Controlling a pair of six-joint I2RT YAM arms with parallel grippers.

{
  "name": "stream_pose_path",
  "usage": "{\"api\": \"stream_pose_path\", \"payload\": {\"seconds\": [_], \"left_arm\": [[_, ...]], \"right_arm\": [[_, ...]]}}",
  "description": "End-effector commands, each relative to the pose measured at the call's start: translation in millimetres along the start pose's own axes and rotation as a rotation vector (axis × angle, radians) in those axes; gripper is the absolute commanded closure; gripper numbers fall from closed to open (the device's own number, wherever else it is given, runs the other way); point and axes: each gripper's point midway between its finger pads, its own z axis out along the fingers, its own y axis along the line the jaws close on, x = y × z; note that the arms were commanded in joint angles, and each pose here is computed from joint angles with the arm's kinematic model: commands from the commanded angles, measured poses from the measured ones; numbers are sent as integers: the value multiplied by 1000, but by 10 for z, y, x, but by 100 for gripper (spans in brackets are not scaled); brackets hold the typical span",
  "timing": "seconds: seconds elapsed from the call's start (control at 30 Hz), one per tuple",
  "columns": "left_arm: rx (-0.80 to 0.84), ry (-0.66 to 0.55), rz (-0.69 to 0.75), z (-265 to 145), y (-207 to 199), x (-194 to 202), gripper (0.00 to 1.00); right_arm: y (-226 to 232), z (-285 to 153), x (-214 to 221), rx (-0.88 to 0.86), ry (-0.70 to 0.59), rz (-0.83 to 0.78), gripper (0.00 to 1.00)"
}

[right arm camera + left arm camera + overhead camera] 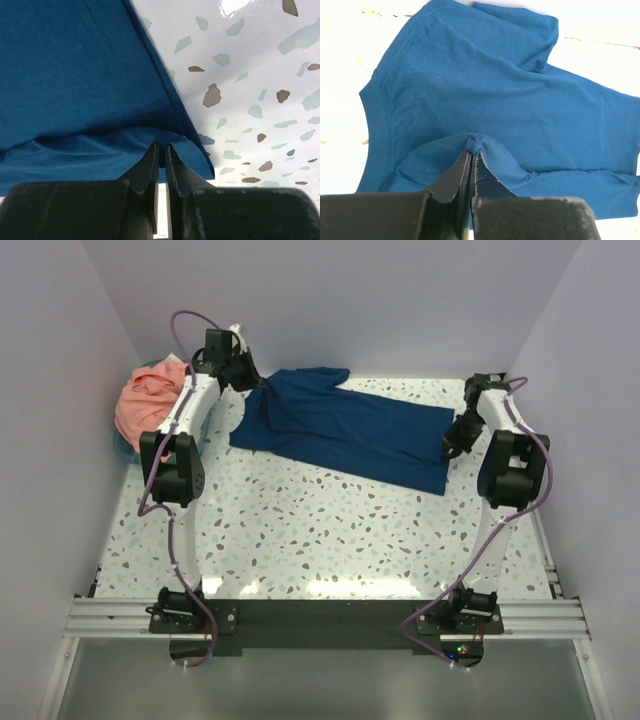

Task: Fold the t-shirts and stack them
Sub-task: Fold the tshirt

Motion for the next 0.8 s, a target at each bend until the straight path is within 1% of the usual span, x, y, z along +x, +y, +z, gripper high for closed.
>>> {"api": "stream_pose_path", "payload": {"seconds": [0.0, 0.4, 0.53, 0.57, 0.6, 0.63, 0.67, 0.7, 0.73, 0.77], "left_arm": [[13, -113, 31, -79, -37, -348, 100], [-15, -129, 23, -49, 33, -339, 100], [24, -130, 20, 36, -5, -329, 100], [34, -138, 19, 74, -19, -360, 99], [46, -149, 22, 95, -38, -396, 92], [58, -155, 20, 117, -61, -422, 75], [64, -157, 20, 167, -55, -427, 66], [80, -188, 31, 144, -112, -538, 58], [84, -195, 29, 155, -118, -558, 48], [89, -203, 30, 154, -130, -580, 46]], "right_arm": [[67, -97, -175, -27, -61, 20, 100], [-53, -65, -216, 1, -99, 81, 100], [-19, 1, -287, -15, -110, 92, 100], [16, -18, -329, -25, -124, 92, 99], [65, -25, -350, -49, -123, 95, 96], [84, -31, -380, -57, -127, 102, 91], [112, -83, -428, -66, -145, 102, 77], [130, -105, -459, -74, -158, 103, 69], [145, -182, -492, -84, -181, 105, 62], [133, -221, -519, -82, -199, 107, 55]]}}
